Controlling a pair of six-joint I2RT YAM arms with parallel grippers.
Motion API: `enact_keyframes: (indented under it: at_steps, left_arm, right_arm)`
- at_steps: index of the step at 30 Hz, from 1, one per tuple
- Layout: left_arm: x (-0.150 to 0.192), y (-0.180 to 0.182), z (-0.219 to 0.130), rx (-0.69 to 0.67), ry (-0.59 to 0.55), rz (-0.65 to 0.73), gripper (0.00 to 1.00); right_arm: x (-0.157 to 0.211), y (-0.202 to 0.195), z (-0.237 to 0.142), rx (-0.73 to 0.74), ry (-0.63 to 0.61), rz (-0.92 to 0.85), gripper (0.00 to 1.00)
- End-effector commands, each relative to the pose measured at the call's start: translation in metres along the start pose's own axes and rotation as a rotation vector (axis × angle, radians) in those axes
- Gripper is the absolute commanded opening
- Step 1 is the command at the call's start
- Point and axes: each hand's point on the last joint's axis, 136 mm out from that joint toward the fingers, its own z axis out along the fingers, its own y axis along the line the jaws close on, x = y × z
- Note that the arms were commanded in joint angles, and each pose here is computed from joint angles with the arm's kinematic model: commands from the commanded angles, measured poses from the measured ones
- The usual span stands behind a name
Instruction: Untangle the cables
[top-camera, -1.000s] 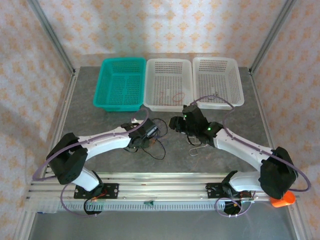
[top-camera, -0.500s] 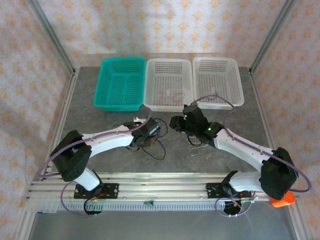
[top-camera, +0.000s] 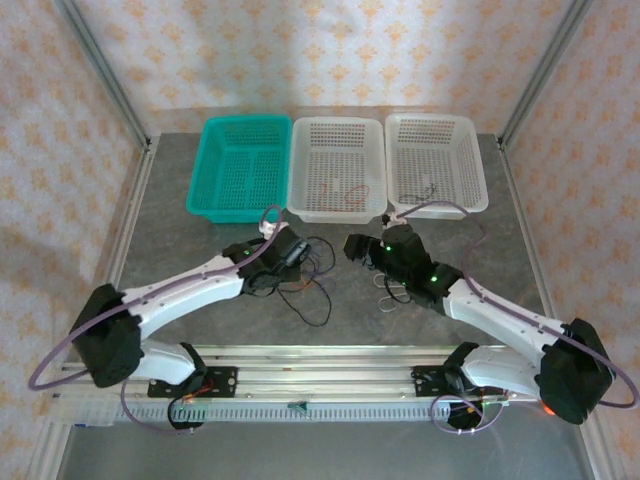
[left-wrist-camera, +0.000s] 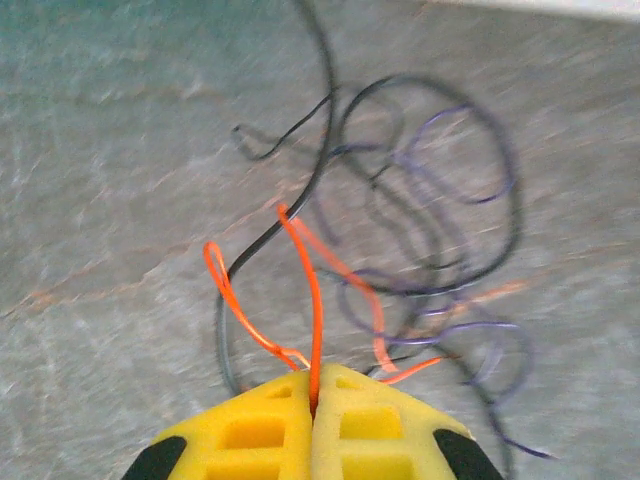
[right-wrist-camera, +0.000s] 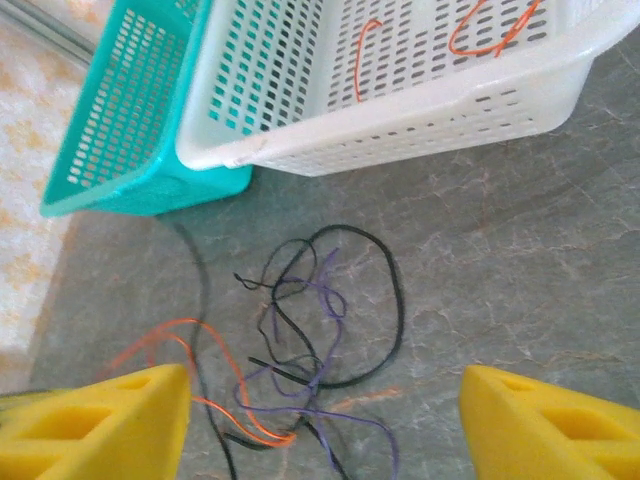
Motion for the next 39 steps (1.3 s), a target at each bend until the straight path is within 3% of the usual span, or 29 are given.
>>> enact_keyframes:
  at_steps: [1,11,18,39]
  left_arm:
    - [-0.012,-0.017,-0.013,0.110,-0.046,0.011,0.00]
    - [-0.036,-0.036,-0.039,0.318,-0.090,-0.003,0.00]
    - [-0.036,-0.051,-0.053,0.444,-0.085,0.070,0.00]
    - [-0.033,-0.084,-0.088,0.677,-0.095,0.217,0.00]
  right_arm:
    - [-0.010,0.014,-0.001,-0.056,-0.034,-0.078,0.73]
    - [0.021,0.039,0.003,-0.290,0.049,-0.149,0.70]
    - [0.019,0.059,0.006,-0.366,0.060,-0.244,0.65]
    - [0.014,0.071,0.049,-0.361,0.092,-0.310,0.68]
